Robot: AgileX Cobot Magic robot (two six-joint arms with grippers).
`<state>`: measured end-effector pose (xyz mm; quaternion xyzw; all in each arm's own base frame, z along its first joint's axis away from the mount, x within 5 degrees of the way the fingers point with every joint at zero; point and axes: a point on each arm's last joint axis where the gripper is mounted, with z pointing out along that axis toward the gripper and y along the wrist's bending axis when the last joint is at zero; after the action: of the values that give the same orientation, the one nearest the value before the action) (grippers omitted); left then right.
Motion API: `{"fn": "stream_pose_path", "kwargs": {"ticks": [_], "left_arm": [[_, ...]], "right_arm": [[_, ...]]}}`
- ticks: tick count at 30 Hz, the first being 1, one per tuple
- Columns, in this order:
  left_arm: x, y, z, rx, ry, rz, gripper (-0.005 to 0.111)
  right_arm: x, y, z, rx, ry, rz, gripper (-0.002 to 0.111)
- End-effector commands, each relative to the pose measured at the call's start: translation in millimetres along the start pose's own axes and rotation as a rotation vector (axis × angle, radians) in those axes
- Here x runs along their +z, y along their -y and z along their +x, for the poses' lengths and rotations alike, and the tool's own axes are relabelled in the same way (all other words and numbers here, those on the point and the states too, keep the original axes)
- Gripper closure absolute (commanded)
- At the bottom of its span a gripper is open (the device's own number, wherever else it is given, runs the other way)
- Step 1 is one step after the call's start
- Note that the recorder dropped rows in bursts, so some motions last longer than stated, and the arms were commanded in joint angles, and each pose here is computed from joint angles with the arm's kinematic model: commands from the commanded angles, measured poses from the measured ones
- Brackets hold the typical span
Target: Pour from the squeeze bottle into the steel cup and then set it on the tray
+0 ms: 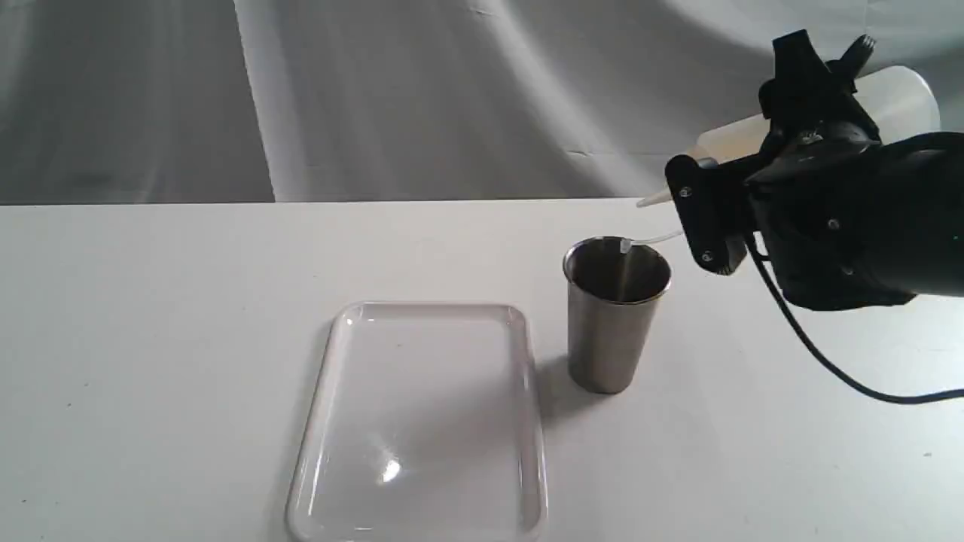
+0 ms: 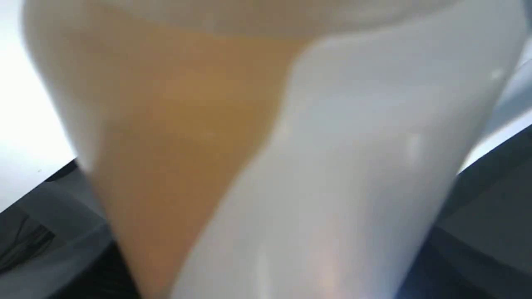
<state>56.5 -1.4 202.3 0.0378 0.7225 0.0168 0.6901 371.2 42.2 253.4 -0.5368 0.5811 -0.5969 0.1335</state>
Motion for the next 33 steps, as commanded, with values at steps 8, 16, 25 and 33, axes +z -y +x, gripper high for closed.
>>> {"fn": "stream_pose_path", "kwargs": {"ticks": [8, 16, 25, 33], "left_arm": [[0, 0.4, 1, -0.002, 0.002, 0.005, 0.098], [0, 0.4, 1, -0.002, 0.002, 0.005, 0.098], [0, 0.4, 1, -0.002, 0.002, 0.005, 0.098], [0, 0.4, 1, -0.002, 0.002, 0.005, 0.098]], "right_arm": [[-4, 10, 7, 0.067, -0.031, 0.043, 0.057], [-4, 9, 6, 0.369, -0.018, 0.041, 0.057], [-11, 9, 12, 0.807, 0.024, -0.05, 0.057], [-34, 26, 31, 1.281, 0.128, -0.136, 0.057]]}}
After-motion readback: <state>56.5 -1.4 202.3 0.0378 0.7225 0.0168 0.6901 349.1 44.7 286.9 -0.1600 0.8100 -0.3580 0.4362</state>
